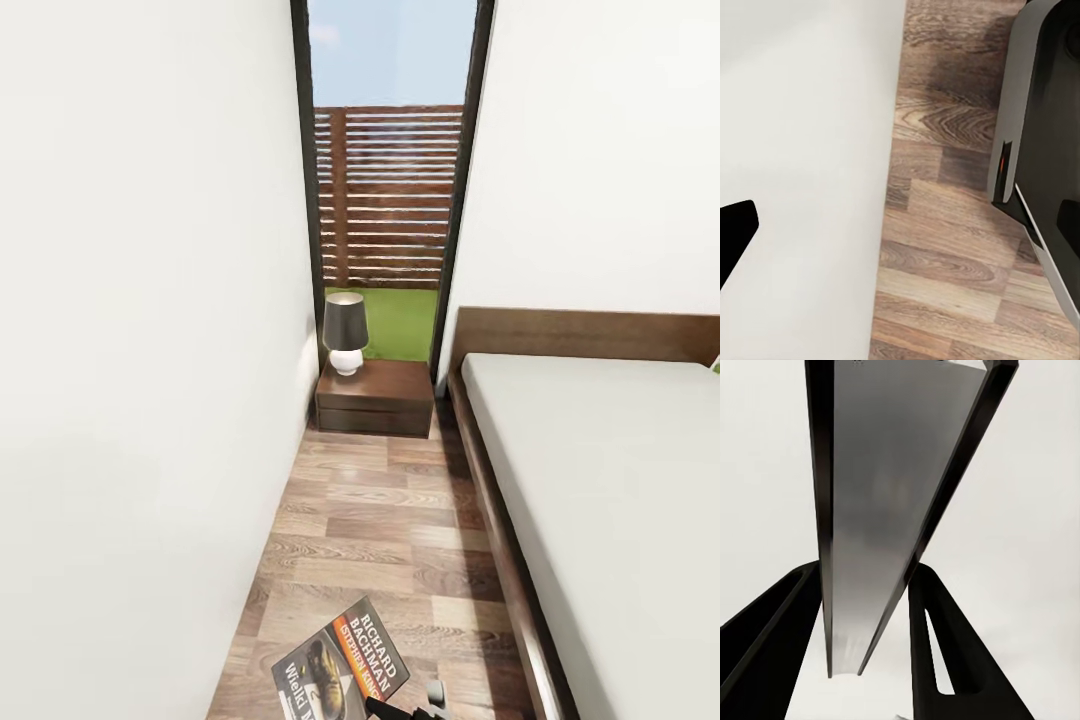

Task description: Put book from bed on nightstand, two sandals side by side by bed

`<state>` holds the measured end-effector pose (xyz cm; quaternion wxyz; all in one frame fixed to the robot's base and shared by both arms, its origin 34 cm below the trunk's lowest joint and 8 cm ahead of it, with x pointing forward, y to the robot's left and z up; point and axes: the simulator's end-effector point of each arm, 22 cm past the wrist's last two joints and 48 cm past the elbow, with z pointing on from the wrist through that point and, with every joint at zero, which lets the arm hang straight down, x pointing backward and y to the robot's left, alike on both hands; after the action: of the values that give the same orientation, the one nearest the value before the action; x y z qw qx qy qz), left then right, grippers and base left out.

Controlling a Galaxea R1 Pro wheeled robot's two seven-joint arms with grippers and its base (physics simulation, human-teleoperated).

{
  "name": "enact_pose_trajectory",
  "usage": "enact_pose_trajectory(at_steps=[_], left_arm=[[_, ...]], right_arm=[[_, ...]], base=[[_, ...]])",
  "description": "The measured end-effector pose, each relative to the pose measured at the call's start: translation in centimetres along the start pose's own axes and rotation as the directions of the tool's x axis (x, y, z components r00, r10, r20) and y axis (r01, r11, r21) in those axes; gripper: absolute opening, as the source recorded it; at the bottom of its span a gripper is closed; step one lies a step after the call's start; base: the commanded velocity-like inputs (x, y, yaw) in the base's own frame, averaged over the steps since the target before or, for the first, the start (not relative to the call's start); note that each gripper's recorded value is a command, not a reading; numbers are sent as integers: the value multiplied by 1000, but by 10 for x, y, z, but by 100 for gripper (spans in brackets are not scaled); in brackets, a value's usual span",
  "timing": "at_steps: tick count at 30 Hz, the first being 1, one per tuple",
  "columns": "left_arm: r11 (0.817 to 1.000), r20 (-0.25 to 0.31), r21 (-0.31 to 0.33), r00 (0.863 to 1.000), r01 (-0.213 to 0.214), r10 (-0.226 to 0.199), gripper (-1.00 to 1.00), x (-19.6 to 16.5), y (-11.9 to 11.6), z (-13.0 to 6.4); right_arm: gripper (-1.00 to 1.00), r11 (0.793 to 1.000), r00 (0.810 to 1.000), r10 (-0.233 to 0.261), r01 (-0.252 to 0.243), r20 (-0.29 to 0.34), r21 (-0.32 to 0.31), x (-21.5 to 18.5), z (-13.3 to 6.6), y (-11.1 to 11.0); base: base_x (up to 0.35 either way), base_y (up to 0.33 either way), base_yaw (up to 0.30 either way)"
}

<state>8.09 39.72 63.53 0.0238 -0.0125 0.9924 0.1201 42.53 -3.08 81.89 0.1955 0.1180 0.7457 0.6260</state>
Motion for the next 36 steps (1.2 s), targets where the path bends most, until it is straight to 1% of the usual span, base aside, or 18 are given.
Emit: enact_pose_trajectory(at_steps=[9,18,22,28,36], left_arm=[[1000,-7,14,1000,-8,8,100,1,-6,0],[998,-6,61,1000,-23,24,100,0,-40,-2],[996,10,75,999,-39,39,100,-12,-49,-1],[995,37,85,998,-56,53,100,-31,-55,1],[989,86,110,993,-96,86,100,-61,-72,2]], right_arm=[[-100,1000,1000,0,0,-1,16,1,1,-3],[-100,1000,1000,0,0,-1,19,1,2,-4],[-100,1000,1000,0,0,-1,19,1,2,-4],[-100,1000,1000,1,-1,-2,19,1,3,-3],[-100,1000,1000,2,-2,-4,15,3,5,-2]], base=[[10,0,0],[1,0,0],[0,0,0],[0,0,0],[0,0,0]])
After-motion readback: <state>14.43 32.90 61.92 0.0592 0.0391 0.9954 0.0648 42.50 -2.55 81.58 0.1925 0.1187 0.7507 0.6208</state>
